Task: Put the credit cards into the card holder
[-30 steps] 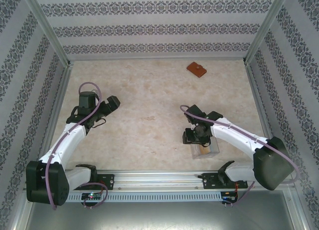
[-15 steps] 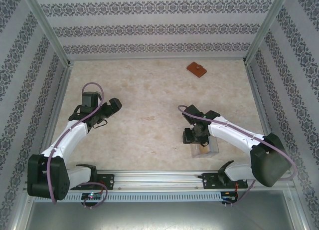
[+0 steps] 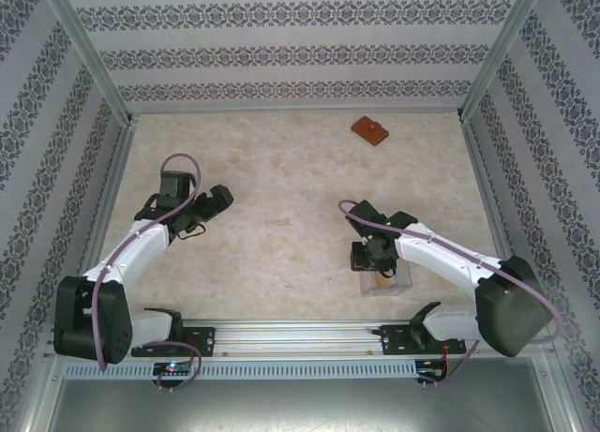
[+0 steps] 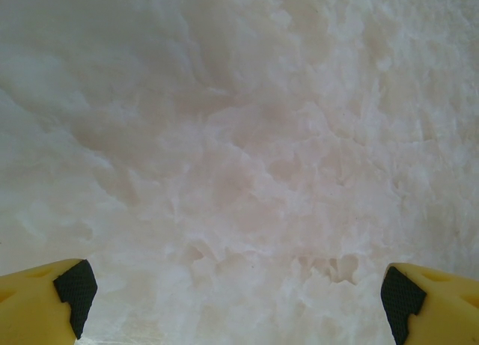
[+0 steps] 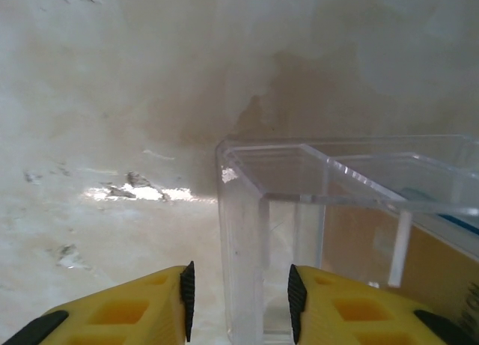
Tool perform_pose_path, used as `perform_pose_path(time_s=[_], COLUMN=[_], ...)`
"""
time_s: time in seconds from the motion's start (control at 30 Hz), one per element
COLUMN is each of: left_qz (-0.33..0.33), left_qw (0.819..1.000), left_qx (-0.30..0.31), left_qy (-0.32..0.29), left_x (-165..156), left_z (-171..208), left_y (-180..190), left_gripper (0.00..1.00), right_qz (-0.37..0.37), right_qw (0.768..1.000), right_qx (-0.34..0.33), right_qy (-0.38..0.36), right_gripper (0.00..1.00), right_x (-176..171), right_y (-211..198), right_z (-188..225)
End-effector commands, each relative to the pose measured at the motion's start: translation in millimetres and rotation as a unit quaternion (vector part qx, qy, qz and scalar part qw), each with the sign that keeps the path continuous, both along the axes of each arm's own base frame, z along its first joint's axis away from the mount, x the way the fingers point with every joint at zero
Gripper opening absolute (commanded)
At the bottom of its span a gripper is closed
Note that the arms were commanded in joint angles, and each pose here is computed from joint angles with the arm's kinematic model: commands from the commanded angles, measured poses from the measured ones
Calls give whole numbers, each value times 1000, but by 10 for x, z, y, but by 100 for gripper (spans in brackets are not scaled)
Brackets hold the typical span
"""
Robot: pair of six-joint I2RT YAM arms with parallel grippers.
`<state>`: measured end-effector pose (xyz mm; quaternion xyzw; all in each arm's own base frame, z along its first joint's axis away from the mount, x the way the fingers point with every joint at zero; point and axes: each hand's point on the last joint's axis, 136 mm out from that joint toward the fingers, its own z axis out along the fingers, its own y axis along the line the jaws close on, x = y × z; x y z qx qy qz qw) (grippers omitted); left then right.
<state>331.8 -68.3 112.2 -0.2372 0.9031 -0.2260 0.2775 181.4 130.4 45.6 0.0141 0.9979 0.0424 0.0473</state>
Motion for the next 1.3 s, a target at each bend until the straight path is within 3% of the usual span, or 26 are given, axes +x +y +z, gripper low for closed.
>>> perform_pose_path(time_s=[0.0, 0.27, 0.47, 0.6, 0.7, 0.8, 0.9, 1.03, 1.17, 1.27], left_qz=[0, 12, 6, -10, -22, -23, -27, -45, -112, -170], left_qw=[1000, 1000, 1000, 999, 999, 999, 998, 996, 991, 982], left_qx=[-2, 10, 6, -9, -16, -29, -50, -79, -79, -81], left_qy=[-11, -16, 18, 30, 32, 30, 22, -1, -6, 0], left_x=[35, -1, 18, 81, 77, 30, -11, -23, -32, -68], left_z=[91, 109, -64, -89, -63, -77, -81, -51, 24, 45], left_y=[-31, 32, -5, -85, -130, -162, -219, -358, -652, -957], left_gripper=[99, 99, 99, 99, 99, 99, 99, 100, 100, 100], right_qz=[10, 122, 284, 417, 460, 480, 474, 413, 286, 135], right_qw=[1000, 992, 956, 903, 881, 866, 865, 887, 921, 946], right_qx=[-10, -5, -5, -5, -13, -32, -16, -5, 35, 51], right_qy=[1, -30, -73, -104, -112, -133, -163, -206, -264, -291], right_gripper=[37, 15, 5, 11, 27, 31, 34, 39, 49, 61], right_x=[43, 374, 744, 847, 867, 827, 739, 645, 606, 653], right_y=[22, 341, 956, 1517, 1773, 1874, 1861, 1633, 1407, 1100], right_z=[-87, 0, 16, 112, 165, 254, 338, 506, 715, 785])
